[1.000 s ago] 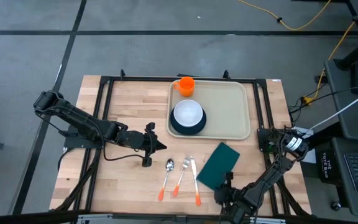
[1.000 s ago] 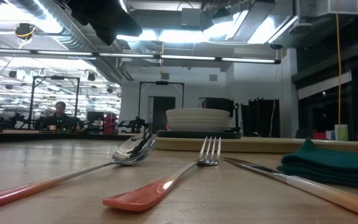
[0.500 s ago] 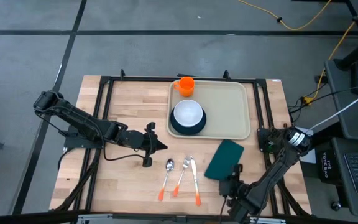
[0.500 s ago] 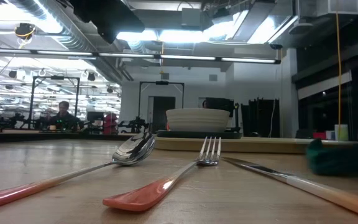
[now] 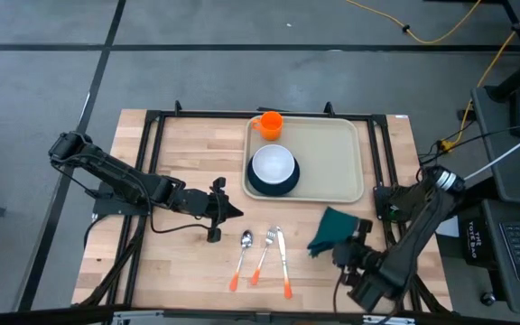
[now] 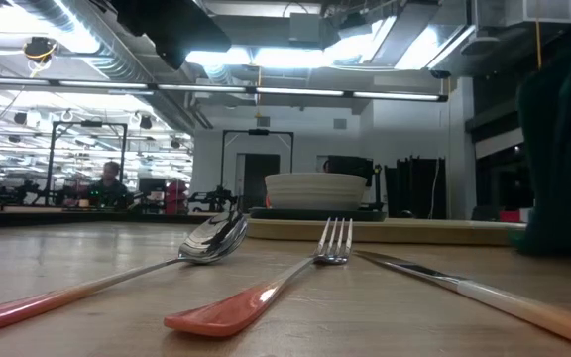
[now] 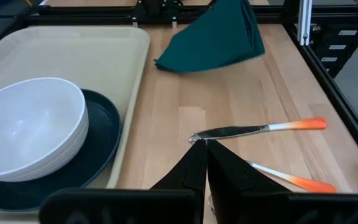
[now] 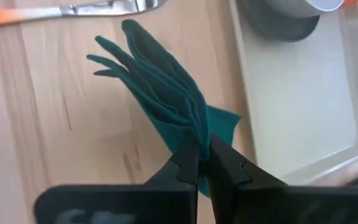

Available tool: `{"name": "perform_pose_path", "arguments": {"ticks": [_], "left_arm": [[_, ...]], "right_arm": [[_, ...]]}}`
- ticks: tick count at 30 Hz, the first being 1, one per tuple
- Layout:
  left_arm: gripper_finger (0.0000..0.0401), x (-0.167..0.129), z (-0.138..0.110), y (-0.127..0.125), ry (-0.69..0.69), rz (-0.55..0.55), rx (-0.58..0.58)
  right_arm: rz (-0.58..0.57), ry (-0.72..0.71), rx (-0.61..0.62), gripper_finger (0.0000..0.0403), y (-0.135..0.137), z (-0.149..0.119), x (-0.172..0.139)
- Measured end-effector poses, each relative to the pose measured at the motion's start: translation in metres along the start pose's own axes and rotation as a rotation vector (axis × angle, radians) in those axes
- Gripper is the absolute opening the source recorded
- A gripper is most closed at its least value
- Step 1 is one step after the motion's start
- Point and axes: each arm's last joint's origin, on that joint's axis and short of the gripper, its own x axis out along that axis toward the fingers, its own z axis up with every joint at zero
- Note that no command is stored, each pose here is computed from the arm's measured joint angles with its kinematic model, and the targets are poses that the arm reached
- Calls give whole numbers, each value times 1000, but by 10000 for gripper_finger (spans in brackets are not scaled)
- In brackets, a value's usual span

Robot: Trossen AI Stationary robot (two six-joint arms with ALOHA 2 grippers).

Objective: Set up tray
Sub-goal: Put the blue napkin to the right of the blue plate on the serving tray

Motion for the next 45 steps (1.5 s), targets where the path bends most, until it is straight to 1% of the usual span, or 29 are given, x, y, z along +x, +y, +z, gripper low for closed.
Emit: {"name": "perform_pose_path", "arguments": {"ticks": [7,15,20,22,26,30,34,38,45], "left_arm": [[4,0,0,0,0,0,0],[8,0,0,0,0,1,0],[4,0,0,0,0,2,0],[3,0,0,0,0,2,1],[3,0,0,2,-3,27,55],[4,2,1,9,2,74,55],[3,4,-1,20,32,111,75],[2,6,-1,33,51,158,65],[5,9,-5,57,121,242,36]], "right_arm": [[83,-105,84,17,-38,3,-28],[124,-212,143,17,-83,1,-50],[118,-262,187,17,-104,2,-55],[103,-255,202,17,-111,5,-53],[78,-222,186,17,-117,13,-46],[63,-216,157,17,-122,17,-43],[60,-225,182,17,-134,19,-44],[56,-231,224,17,-150,20,-44],[-10,-238,214,17,-181,25,-39]]}}
